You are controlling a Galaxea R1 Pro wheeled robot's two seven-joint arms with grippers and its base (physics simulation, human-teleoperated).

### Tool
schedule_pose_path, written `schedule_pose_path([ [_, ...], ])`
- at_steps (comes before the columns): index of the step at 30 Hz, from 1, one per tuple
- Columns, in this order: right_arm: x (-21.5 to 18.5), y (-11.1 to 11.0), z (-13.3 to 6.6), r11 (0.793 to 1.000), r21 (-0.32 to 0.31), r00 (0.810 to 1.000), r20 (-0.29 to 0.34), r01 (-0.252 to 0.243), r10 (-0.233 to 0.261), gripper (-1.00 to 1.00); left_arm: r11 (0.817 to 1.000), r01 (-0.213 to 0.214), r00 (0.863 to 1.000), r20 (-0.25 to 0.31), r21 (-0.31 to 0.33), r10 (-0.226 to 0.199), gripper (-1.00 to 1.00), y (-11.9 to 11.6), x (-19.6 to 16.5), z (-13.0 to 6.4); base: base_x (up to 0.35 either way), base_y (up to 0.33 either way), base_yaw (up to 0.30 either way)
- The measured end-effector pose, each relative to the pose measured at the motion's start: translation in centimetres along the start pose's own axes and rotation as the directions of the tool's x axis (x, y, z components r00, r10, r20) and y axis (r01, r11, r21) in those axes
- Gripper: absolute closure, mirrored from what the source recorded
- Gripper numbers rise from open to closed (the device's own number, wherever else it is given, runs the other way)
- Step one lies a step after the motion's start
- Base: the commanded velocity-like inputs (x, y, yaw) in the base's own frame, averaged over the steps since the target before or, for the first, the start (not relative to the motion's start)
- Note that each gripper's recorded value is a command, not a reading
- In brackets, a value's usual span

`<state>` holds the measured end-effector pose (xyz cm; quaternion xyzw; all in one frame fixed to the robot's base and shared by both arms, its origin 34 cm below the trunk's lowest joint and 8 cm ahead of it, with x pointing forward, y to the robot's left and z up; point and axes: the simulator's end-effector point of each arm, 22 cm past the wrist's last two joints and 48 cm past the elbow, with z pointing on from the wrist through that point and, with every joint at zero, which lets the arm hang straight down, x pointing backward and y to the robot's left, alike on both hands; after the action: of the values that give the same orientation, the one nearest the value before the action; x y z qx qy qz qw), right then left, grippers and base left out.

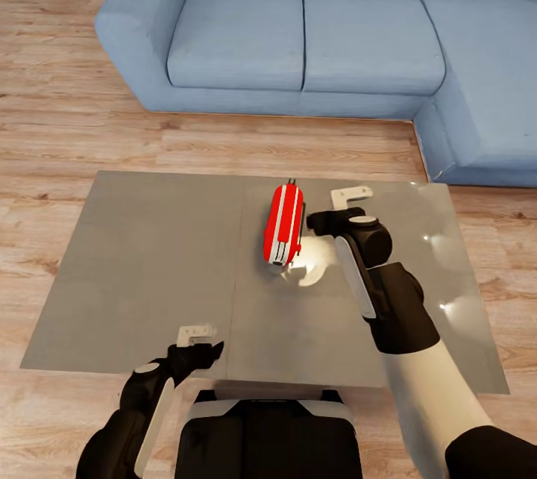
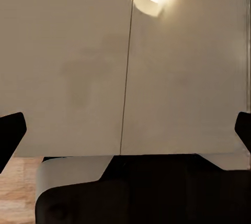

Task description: Turn on the radio receiver that's on the table in the living room.

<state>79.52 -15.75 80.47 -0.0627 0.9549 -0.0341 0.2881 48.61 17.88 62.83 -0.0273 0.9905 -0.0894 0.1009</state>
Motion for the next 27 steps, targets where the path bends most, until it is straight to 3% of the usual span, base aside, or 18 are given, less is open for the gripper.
schedule_pose_path([
  [7,-0.7,-0.4,-0.3,1.0,0.014,1.0,0.016,-0.009,0.008,-1.0,1.0,0.018,1.0,0.01,0.021,-0.018,-1.0,-1.6,-0.9,0.5,0.0,0.0,0.0],
  [20,-0.8,-0.2,-0.5,0.999,0.03,1.0,0.016,-0.019,0.019,-1.0,1.0,0.023,1.0,0.008,0.019,-0.023,-1.0,-1.7,-1.0,0.5,0.0,0.0,0.0],
  [27,-0.8,0.0,-0.5,0.999,0.032,1.0,0.014,-0.023,0.022,-1.0,0.999,0.035,0.999,0.003,-0.029,-0.035,-1.0,-1.3,-0.9,0.5,0.0,0.0,0.0],
])
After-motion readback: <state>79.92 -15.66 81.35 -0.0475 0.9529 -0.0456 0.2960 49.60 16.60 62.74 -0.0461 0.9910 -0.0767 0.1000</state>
